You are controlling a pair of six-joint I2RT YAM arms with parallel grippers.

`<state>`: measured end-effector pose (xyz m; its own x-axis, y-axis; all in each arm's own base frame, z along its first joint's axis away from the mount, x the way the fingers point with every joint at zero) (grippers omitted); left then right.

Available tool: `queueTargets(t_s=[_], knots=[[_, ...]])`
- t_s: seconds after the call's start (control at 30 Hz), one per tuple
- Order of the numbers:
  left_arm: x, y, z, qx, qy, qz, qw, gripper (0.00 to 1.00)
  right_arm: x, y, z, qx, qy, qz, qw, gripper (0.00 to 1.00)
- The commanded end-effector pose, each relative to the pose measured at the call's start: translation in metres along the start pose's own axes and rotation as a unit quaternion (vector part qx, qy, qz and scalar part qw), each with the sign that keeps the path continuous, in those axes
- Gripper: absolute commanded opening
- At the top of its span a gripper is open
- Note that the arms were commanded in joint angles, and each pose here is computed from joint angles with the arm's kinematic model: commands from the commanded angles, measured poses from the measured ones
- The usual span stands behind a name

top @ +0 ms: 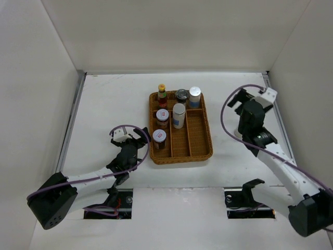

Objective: Organize the condiment bottles

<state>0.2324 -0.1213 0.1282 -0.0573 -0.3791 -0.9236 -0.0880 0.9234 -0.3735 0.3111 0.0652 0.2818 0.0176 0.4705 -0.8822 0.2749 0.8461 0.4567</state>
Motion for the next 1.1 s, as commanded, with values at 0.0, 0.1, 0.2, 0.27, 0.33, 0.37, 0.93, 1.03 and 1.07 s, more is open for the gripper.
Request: queueTargets(t_s=[0.0,0.1,0.2,0.27,0.33,0.37,0.93,1.03,1.07], knots=[[-0.009,-0.011,0.0,0.02,-0.013,-0.028,0.999,1.0,0.024,-0.081,0.004,0.156,0.003,-0.021,0.988,1.0],[-0.006,-0.012,0.002,0.02,-0.008,-0.022,1.0,1.0,0.041,-0.095,0.011,0.162,0.057,-0.03,0.985,1.0],[-0.008,-0.009,0.002,0.017,-0.012,-0.025,0.999,1.0,0.056,-0.096,0.019,0.166,0.09,-0.047,0.981,1.0],[-0.008,-0.01,0.002,0.019,-0.012,-0.026,0.999,1.0,0.065,-0.105,0.022,0.185,0.092,-0.053,0.977,1.0],[-0.005,-0.01,0.003,0.018,-0.007,-0.02,1.0,1.0,0.074,-0.111,0.027,0.192,0.099,-0.052,0.975,1.0],[-0.004,-0.01,0.004,0.017,-0.006,-0.019,1.0,1.0,0.08,-0.114,0.031,0.192,0.109,-0.054,0.974,1.0],[-0.001,-0.012,0.006,0.018,0.001,-0.015,1.0,1.0,0.04,-0.019,0.02,0.05,0.052,-0.037,0.997,0.49],[0.001,-0.01,0.007,0.013,0.003,-0.012,1.0,1.0,0.044,0.031,0.009,-0.024,0.07,-0.026,0.997,0.49],[0.0,-0.01,0.007,0.015,0.002,-0.013,1.0,1.0,0.049,0.046,0.007,-0.045,0.077,-0.024,0.996,0.49]])
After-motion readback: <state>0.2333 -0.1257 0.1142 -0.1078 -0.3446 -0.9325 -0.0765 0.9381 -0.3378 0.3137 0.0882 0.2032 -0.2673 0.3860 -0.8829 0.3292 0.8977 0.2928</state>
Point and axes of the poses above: each gripper's point midway between its finger pads, its own z axis out along the fingers, its own y axis along the line the jaws close on, x = y × z, the point moved 5 cm from there along -z, back along the fingers, and after that the axes turned 9 degrees about z, right-handed, at the moved point
